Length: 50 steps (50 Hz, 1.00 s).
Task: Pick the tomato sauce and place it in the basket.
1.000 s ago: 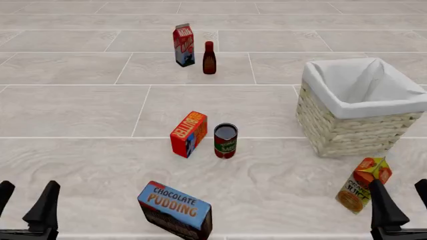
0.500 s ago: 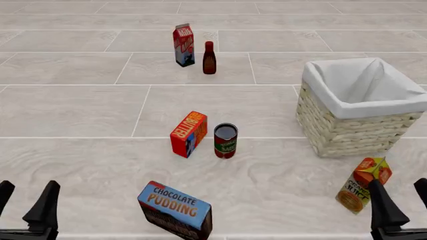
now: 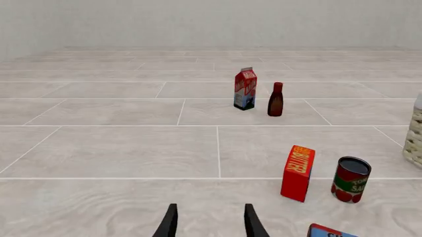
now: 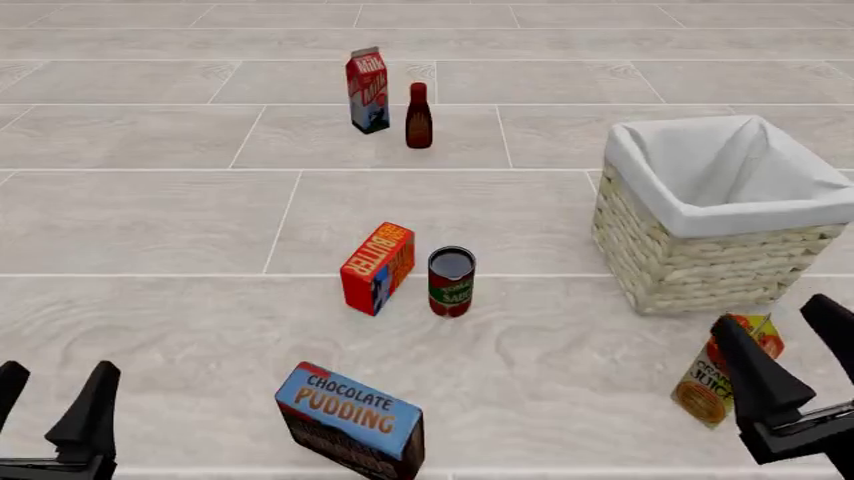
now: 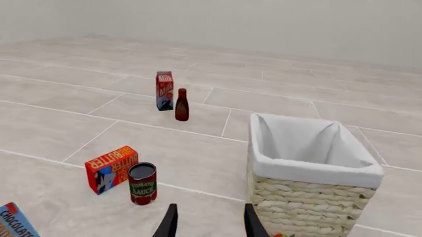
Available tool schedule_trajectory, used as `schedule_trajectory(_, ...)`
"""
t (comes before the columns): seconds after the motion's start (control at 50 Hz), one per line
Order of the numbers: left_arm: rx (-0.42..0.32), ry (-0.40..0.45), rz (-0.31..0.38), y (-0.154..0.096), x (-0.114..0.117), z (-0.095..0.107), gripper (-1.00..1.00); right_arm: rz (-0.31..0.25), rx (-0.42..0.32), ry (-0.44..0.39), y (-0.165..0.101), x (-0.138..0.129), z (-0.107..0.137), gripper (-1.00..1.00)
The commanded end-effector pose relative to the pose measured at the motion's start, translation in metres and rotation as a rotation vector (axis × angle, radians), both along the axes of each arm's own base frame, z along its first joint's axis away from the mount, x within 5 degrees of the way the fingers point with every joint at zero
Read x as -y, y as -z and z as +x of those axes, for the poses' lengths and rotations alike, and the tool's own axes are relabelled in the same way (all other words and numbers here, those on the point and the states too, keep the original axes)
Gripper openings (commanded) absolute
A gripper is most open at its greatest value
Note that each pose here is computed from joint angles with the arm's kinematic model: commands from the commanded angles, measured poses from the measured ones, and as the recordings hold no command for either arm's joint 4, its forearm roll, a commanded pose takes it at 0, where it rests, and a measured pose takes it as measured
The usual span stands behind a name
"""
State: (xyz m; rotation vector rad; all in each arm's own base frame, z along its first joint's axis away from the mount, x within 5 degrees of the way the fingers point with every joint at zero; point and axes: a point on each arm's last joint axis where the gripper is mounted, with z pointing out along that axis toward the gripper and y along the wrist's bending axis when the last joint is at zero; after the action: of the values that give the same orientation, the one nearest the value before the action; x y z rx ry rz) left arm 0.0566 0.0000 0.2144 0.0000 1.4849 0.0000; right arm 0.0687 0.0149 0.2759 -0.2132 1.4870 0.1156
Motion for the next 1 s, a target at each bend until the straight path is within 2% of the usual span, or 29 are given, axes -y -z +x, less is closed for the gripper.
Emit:
schedule_trajectory(0.02,0.000,0.000,0.000,0.000,0.000,0.000,1.00,-0.069,-0.007,-0.081,-0.017,-0.014,0.024,1.00)
schedule_trajectory(0.14,0.000,0.000,0.000,0.000,0.000,0.000,1.00,-0.066,-0.030,-0.100,-0.012,-0.021,0.041,1.00)
schedule_trajectory(0.18,0.000,0.000,0.000,0.000,0.000,0.000,1.00,-0.035,-0.034,-0.081,-0.010,-0.020,0.047,1.00)
schedule_trajectory(0.22,0.000,0.000,0.000,0.000,0.000,0.000,1.00,-0.037,-0.048,-0.093,-0.008,-0.025,0.056,1.00)
schedule_trajectory(0.24,0.000,0.000,0.000,0.000,0.000,0.000,1.00,-0.010,-0.070,-0.096,-0.006,-0.027,0.062,1.00)
schedule_trajectory(0.32,0.000,0.000,0.000,0.000,0.000,0.000,1.00,0.003,-0.097,-0.088,0.003,-0.031,0.080,1.00)
schedule_trajectory(0.36,0.000,0.000,0.000,0.000,0.000,0.000,1.00,0.035,-0.125,-0.089,0.005,-0.034,0.089,1.00)
schedule_trajectory(0.42,0.000,0.000,0.000,0.000,0.000,0.000,1.00,0.053,-0.157,-0.090,0.011,-0.038,0.100,1.00)
schedule_trajectory(0.46,0.000,0.000,0.000,0.000,0.000,0.000,1.00,0.056,-0.156,-0.096,0.012,-0.040,0.103,1.00)
schedule_trajectory(0.52,0.000,0.000,0.000,0.000,0.000,0.000,1.00,0.041,-0.147,-0.106,0.012,-0.043,0.106,1.00)
schedule_trajectory(0.54,0.000,0.000,0.000,0.000,0.000,0.000,1.00,0.009,-0.129,-0.116,0.013,-0.045,0.107,1.00)
schedule_trajectory(0.56,0.000,0.000,0.000,0.000,0.000,0.000,1.00,0.003,-0.126,-0.123,0.014,-0.047,0.109,1.00)
schedule_trajectory(0.58,0.000,0.000,0.000,0.000,0.000,0.000,1.00,0.024,-0.145,-0.128,0.016,-0.050,0.113,1.00)
schedule_trajectory(0.62,0.000,0.000,0.000,0.000,0.000,0.000,1.00,0.028,-0.149,-0.124,0.016,-0.051,0.118,1.00)
schedule_trajectory(1.0,0.000,0.000,0.000,0.000,0.000,0.000,1.00,0.004,-0.175,-0.177,0.031,-0.076,0.152,1.00)
